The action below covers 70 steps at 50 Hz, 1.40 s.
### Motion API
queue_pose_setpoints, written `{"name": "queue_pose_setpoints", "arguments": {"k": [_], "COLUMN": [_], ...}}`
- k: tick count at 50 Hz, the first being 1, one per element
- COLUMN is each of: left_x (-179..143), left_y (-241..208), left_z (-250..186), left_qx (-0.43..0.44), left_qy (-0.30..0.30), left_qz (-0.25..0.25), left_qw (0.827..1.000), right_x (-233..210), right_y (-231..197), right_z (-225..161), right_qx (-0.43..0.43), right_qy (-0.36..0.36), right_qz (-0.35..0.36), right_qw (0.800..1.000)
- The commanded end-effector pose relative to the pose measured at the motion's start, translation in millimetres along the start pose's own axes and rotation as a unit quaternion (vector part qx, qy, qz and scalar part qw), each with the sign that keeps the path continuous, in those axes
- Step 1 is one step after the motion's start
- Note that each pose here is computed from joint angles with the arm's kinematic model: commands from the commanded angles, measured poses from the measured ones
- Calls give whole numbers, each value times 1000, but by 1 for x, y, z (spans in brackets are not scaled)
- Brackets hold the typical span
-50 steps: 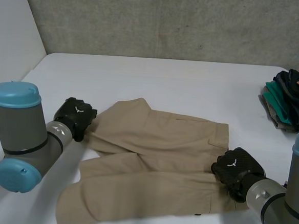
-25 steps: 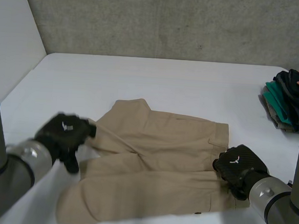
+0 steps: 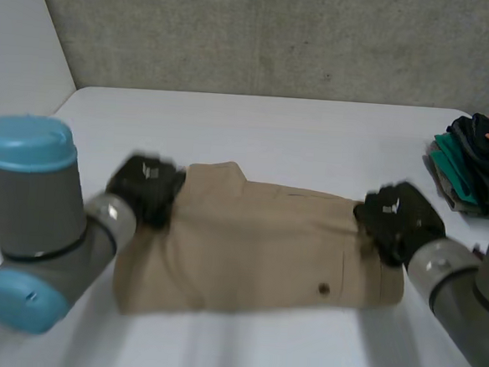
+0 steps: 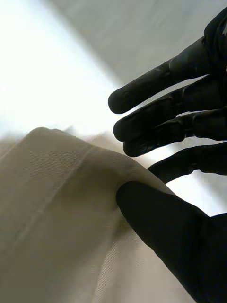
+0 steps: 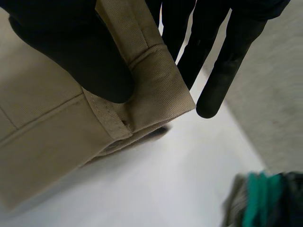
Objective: Fold the laundry.
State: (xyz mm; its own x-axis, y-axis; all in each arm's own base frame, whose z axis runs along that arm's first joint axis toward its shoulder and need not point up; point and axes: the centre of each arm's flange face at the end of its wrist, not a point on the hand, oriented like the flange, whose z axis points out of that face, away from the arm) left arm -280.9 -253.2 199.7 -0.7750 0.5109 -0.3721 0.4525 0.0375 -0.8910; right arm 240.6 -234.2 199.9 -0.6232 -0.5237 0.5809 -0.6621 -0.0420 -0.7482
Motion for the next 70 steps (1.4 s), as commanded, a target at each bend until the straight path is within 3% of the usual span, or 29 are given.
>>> {"name": "queue_pose_setpoints", "arguments": {"k": [1,8,12,16,20,25,31,45,54,57,63,65,70], "left_x": [-17,-5,0,9,8,13,28,24,17,13,3,-2,-4], "left_y": [-34,-14,-9,-3,-18,-12,-3,-7,-22,-27,-27,-24,-22], "left_z": [66,119,125,119,84,57,31,20,3,-6,-15,-15,-17], "left_qx": [155,150,151,144,148,136,131,138,157,163,163,158,155], "left_qy": [-67,-53,-52,-43,-37,-27,-8,-8,-12,-16,-27,-34,-37], "left_qz": [18,59,58,53,53,52,52,6,-19,-20,-21,-22,-23], "left_qw": [985,985,985,987,987,989,990,990,987,986,986,987,987], "right_x": [12,11,14,16,23,10,-12,-21,13,41,71,66,3], "right_y": [-9,3,8,10,4,6,35,52,60,58,57,43,-42], "right_z": [54,119,139,133,103,57,40,49,55,51,47,48,44], "right_qx": [41,41,36,22,14,-21,-79,-49,-56,-57,-79,-58,103], "right_qy": [47,74,103,115,109,34,-39,-10,48,81,100,95,50], "right_qz": [3,-1,3,19,52,75,103,117,112,83,-67,-105,-171], "right_qw": [998,996,994,993,993,996,991,992,991,992,990,988,979]}}
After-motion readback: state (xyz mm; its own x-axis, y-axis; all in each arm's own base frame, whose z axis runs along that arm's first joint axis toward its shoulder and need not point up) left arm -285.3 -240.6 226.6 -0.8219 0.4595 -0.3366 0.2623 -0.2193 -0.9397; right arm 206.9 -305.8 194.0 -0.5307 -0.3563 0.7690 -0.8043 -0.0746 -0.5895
